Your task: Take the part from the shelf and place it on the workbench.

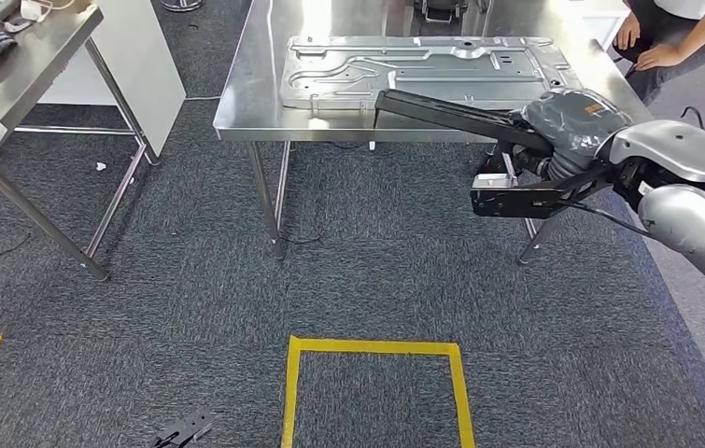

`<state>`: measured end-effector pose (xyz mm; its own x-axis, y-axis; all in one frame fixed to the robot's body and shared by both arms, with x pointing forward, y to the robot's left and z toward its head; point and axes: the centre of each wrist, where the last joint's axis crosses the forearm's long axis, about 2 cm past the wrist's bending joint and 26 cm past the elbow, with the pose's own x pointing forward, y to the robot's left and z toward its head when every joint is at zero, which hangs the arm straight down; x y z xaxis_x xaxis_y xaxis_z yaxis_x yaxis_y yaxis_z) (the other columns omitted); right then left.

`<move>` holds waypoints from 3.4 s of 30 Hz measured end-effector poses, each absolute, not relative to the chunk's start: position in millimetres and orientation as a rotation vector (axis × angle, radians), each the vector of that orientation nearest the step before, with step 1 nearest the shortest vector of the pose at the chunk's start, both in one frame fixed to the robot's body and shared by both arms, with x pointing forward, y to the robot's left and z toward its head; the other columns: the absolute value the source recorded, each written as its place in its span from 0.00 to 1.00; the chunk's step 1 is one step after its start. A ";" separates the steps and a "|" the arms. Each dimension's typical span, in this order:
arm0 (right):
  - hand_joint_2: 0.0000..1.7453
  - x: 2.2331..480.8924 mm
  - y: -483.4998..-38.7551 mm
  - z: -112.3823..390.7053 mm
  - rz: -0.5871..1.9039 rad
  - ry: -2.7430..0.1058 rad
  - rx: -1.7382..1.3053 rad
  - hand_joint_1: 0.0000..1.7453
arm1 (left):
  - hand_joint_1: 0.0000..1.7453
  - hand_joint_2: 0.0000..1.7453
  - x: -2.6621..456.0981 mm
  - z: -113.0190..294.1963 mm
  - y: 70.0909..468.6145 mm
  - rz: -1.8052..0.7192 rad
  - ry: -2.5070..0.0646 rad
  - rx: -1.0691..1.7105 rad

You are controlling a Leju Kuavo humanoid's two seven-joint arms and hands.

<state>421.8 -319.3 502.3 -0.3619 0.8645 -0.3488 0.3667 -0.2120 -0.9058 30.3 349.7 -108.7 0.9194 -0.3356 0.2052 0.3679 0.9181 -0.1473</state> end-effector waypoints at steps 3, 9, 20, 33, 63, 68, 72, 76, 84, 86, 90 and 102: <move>1.00 423.0 -318.9 501.8 1.609 -1.628 -1.456 1.00 | 0.00 1.00 29.8 -108.7 349.8 -0.360 -0.179 -0.187; 1.00 423.2 -315.1 504.4 1.606 -1.625 -1.479 1.00 | 0.00 1.00 37.3 -108.6 343.8 -0.376 -0.177 -0.194; 1.00 424.7 -315.6 498.6 1.613 -1.622 -1.489 1.00 | 0.00 1.00 18.7 -110.0 344.2 -0.366 -0.134 -0.196; 1.00 434.9 -277.6 487.8 1.647 -1.617 -1.539 1.00 | 0.00 1.00 65.7 -104.6 331.2 -0.370 -0.164 -0.216; 1.00 441.4 -225.2 473.8 1.792 -1.596 -1.508 1.00 | 0.00 1.00 77.1 -102.8 325.0 -0.365 -0.173 -0.230; 1.00 439.0 -208.8 472.8 1.807 -1.596 -1.531 1.00 | 0.00 1.00 78.1 -102.3 328.4 -0.361 -0.174 -0.229; 1.00 437.2 -195.6 465.6 1.836 -1.607 -1.516 1.00 | 0.00 1.00 77.8 -102.4 328.6 -0.362 -0.172 -0.231; 1.00 434.3 -175.6 450.5 1.871 -1.614 -1.499 1.00 | 0.00 1.00 76.0 -102.6 332.0 -0.364 -0.166 -0.226; 1.00 431.1 -161.3 435.2 1.881 -1.637 -1.475 1.00 | 0.00 1.00 78.9 -102.1 336.0 -0.363 -0.167 -0.206; 1.00 431.6 -162.3 429.2 1.885 -1.631 -1.462 1.00 | 0.00 1.00 78.7 -102.1 335.9 -0.363 -0.166 -0.205; 1.00 433.2 -166.1 420.0 1.891 -1.611 -1.444 1.00 | 0.00 1.00 77.5 -102.5 335.8 -0.362 -0.161 -0.207; 1.00 437.3 -178.6 420.1 1.854 -1.599 -1.455 1.00 | 0.00 1.00 80.4 -101.6 341.4 -0.366 -0.160 -0.195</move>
